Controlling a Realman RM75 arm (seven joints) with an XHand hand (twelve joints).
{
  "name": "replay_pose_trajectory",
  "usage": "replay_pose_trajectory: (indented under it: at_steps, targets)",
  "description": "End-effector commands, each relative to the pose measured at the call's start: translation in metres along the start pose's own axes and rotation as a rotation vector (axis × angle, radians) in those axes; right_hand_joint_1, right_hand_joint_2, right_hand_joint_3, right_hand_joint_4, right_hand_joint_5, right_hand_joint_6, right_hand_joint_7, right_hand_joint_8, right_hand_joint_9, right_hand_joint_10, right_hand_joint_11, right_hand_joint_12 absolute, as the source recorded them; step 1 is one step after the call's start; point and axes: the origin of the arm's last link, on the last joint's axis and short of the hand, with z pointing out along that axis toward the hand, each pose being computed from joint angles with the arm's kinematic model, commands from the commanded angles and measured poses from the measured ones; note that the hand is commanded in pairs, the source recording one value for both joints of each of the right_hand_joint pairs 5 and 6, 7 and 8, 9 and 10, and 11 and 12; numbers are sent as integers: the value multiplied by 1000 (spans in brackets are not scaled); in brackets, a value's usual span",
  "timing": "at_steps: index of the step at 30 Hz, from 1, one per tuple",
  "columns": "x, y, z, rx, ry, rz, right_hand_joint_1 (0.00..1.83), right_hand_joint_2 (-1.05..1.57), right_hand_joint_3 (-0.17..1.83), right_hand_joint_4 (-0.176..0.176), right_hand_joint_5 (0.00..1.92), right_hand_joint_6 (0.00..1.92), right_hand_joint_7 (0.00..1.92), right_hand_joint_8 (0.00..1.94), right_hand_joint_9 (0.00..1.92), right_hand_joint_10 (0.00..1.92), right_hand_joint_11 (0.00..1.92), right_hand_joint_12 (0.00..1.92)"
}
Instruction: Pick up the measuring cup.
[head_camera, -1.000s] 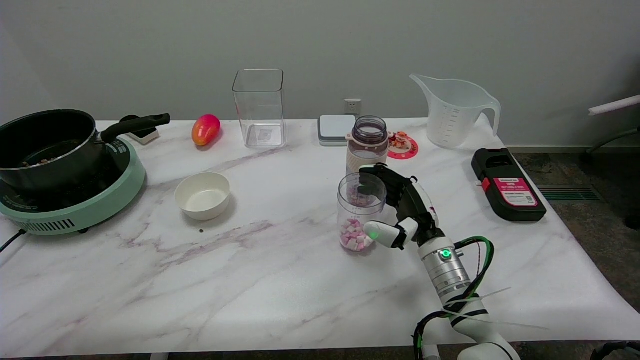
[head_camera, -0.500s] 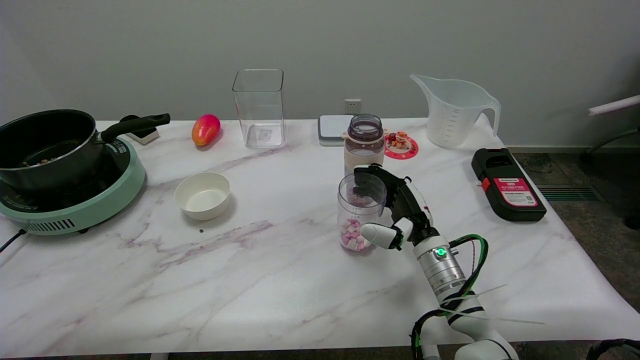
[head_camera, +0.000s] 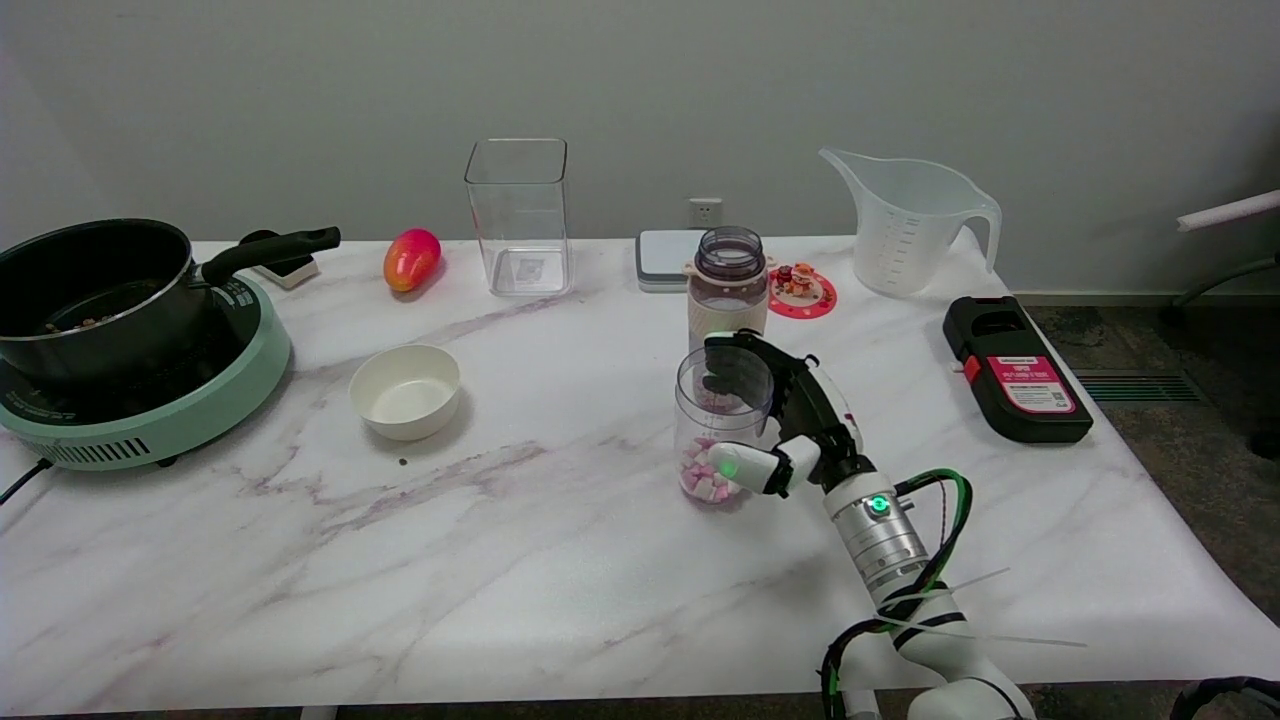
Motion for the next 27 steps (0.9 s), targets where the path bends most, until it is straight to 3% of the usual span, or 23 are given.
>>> replay_pose_trajectory:
  at_steps: [1,27]
  targets:
    - [2,2,-4,19,1,40,1210,-306,1119,0,679,679,584,584,554,554,586,586]
    - [0,5,-15,5,-16,59,1224,-304,1311,0,715,715,615,615,591,591,633,633]
